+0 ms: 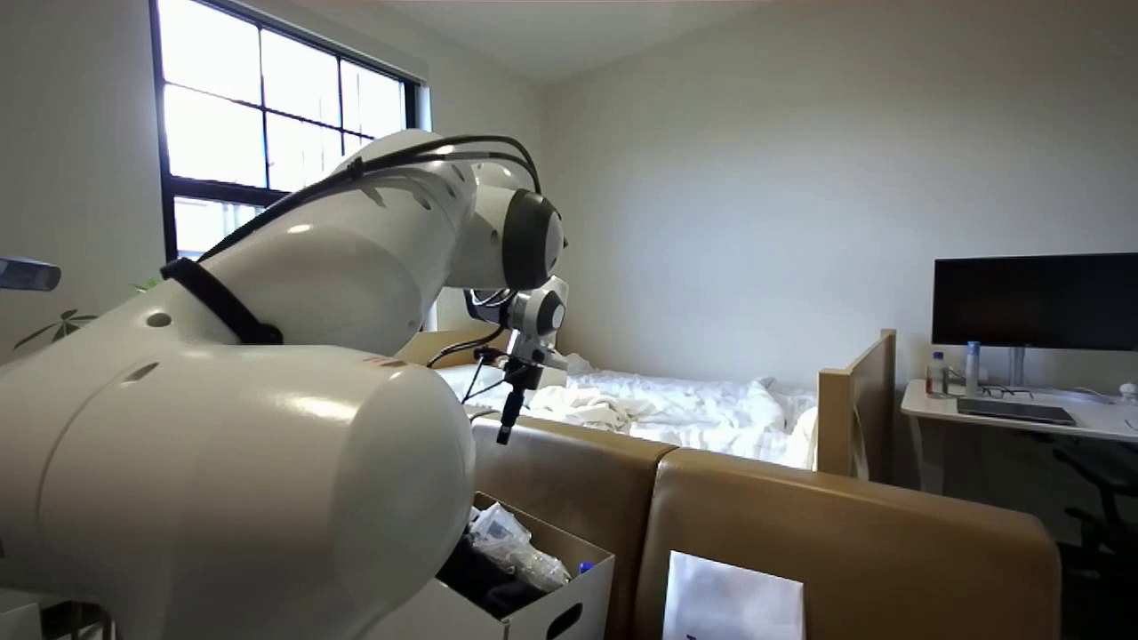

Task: Put the umbrella into the box

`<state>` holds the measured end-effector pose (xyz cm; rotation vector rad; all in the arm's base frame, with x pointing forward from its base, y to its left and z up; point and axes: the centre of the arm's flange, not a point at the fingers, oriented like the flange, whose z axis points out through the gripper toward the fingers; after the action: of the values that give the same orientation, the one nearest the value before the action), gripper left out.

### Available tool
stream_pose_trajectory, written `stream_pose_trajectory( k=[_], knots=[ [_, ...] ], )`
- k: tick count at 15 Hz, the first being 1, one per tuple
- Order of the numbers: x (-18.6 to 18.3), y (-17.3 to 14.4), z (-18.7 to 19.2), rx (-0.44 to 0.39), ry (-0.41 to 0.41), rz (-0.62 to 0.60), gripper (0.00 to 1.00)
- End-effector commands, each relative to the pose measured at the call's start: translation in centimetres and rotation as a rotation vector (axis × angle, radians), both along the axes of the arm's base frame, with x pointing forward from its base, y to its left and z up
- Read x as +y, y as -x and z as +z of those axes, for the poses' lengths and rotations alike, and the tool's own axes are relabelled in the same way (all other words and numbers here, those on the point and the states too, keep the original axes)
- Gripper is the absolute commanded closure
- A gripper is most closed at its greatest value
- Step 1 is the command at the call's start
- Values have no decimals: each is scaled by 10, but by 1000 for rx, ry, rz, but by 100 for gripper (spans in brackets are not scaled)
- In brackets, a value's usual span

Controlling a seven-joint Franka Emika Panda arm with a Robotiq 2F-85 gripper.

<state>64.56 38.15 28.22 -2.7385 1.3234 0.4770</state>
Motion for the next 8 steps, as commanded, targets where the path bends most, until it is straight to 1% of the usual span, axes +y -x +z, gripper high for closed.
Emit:
stream_pose_trajectory(
  k=[1, 2, 3, 4, 5, 6, 8],
  knots=[
    [-80, 32, 5, -112, 55, -135, 0],
    [-97, 27, 0, -102, 89, -154, 0],
    [-114, 26, -4, -67, 98, -165, 0],
    [-132, 27, -9, 13, 126, -138, 0],
    [-150, 32, -15, 65, 118, -113, 0],
    [-166, 41, -19, 113, 138, -72, 0],
    [-197, 62, -16, 148, 177, 15, 0]
  ],
)
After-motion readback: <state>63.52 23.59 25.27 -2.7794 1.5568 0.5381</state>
